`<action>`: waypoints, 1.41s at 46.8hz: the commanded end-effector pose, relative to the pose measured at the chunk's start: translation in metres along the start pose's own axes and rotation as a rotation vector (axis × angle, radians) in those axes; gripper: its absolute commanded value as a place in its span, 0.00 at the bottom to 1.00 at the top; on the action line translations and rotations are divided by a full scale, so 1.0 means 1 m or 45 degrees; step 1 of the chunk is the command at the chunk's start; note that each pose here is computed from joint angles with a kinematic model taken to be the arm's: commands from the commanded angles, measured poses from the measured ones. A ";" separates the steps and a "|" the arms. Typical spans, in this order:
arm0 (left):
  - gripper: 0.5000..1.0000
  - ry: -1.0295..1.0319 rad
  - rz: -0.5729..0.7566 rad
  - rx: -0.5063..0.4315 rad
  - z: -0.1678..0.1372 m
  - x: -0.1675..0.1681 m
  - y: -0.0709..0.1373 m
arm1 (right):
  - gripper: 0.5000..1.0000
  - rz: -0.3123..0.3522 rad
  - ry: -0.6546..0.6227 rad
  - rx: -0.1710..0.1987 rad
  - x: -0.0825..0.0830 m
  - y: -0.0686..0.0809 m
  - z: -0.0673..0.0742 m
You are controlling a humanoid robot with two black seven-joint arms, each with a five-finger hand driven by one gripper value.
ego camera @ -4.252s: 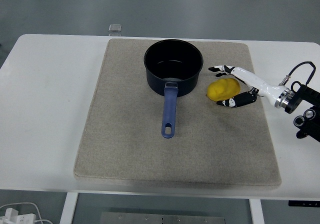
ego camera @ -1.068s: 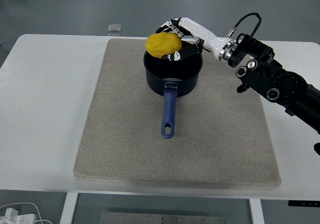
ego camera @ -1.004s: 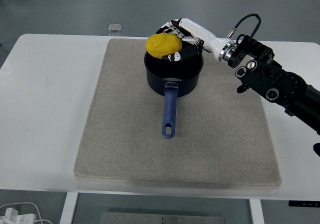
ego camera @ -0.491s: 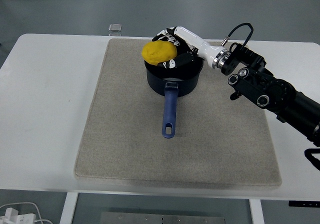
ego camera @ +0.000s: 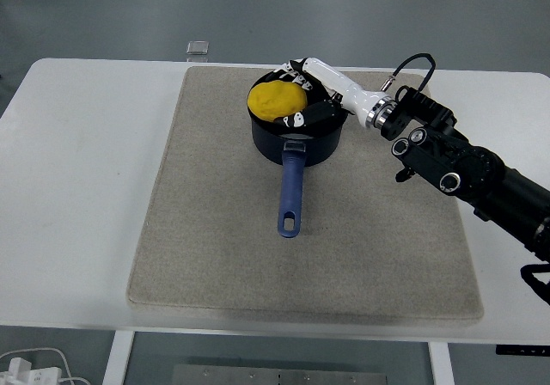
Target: Put the potato in the blue pot
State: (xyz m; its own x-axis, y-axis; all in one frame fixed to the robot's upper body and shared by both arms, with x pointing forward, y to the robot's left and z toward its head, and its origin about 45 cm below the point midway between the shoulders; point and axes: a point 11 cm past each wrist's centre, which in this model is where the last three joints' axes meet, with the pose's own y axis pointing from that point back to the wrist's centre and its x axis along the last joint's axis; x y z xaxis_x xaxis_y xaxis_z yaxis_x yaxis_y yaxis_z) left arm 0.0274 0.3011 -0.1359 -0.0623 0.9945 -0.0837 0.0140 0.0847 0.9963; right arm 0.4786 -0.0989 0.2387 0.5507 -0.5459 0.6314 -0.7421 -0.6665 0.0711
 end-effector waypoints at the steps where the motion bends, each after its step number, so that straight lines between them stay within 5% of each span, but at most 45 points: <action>1: 1.00 0.001 0.002 0.002 -0.001 0.000 0.000 | 0.00 0.000 0.000 -0.002 0.000 0.000 0.001; 9: 1.00 -0.003 0.002 0.001 0.000 0.000 0.000 | 0.00 0.007 0.000 -0.004 0.002 0.001 0.001; 17: 1.00 -0.003 0.002 0.001 0.000 0.000 0.000 | 0.15 0.008 0.000 -0.009 0.002 0.001 0.002; 26: 1.00 -0.003 0.002 0.001 0.000 0.000 0.000 | 0.52 0.009 -0.002 -0.014 0.002 0.002 0.003; 37: 1.00 0.001 0.005 0.000 0.000 0.001 0.000 | 0.80 0.017 0.002 -0.024 0.006 0.004 0.006; 50: 1.00 0.001 0.005 0.000 0.000 0.001 0.000 | 0.85 0.035 0.000 -0.043 0.014 0.007 0.010; 66: 1.00 0.002 0.005 0.002 -0.001 0.002 0.000 | 0.85 0.181 -0.231 -0.060 0.044 0.017 0.018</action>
State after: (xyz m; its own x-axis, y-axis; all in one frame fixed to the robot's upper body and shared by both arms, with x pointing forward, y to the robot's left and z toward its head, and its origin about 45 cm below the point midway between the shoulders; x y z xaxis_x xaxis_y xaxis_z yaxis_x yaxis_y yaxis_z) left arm 0.0269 0.3030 -0.1359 -0.0637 0.9949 -0.0783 0.0148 0.0794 0.9967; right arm 0.4947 -0.1361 0.2513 0.5081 -0.7047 0.4951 -0.8220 -0.5684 0.0345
